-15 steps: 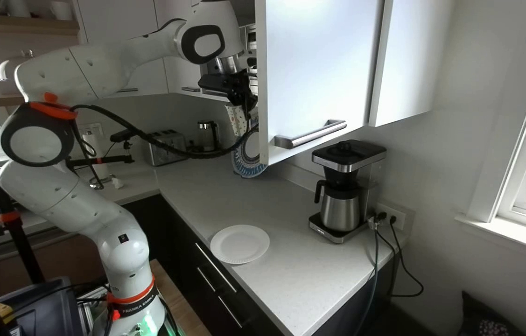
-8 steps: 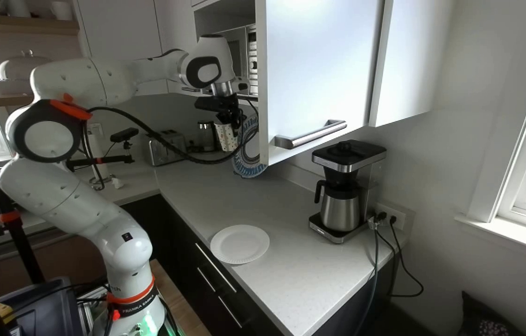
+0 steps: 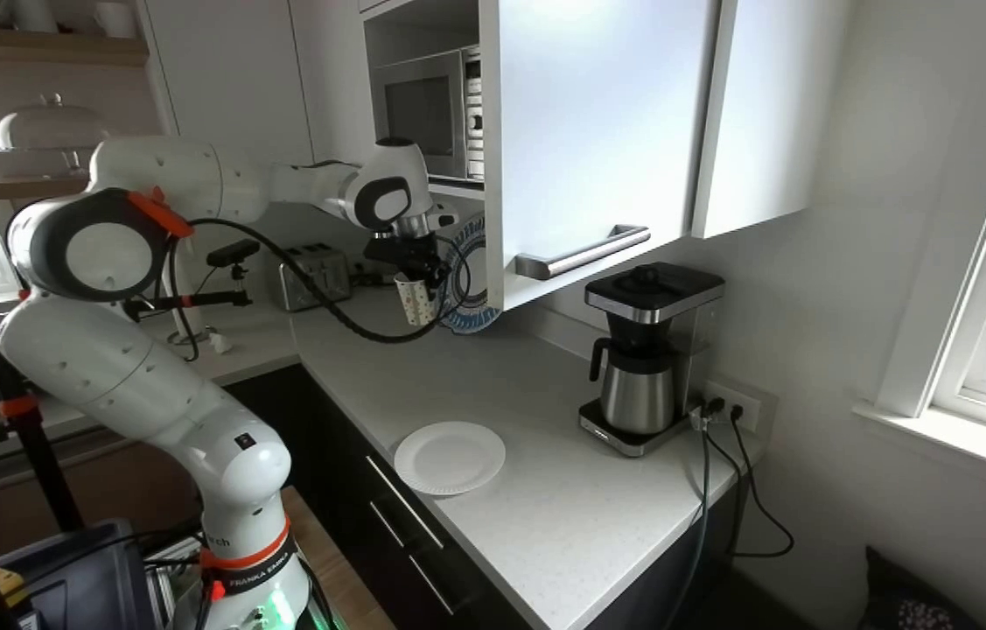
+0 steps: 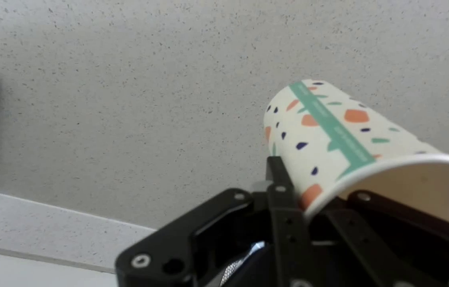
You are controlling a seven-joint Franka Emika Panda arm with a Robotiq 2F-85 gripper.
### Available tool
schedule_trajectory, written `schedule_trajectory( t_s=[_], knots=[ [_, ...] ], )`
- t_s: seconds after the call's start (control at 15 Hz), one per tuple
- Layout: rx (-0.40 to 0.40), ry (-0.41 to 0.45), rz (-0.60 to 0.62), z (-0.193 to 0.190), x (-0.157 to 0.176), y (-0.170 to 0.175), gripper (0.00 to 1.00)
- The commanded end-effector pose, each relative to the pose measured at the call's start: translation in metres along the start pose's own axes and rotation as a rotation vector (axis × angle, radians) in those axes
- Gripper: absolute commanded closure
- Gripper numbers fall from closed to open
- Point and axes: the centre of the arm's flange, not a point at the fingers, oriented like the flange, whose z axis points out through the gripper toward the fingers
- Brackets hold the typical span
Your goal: Remove the paper cup from the bottom shelf, put it on the table and then put the white plate in the bottom shelf of the cabinet
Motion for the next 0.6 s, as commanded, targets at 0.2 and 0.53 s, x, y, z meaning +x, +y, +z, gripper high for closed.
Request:
schedule_trajectory(
  t_s=[0.2,0.53],
  knots=[
    [0.021,0.000,-0.032,0.068,-0.027,-0.024,1.00],
    [0.006,-0.011,-0.041,0.070,-0.024,-0.022,0.98]
  ],
)
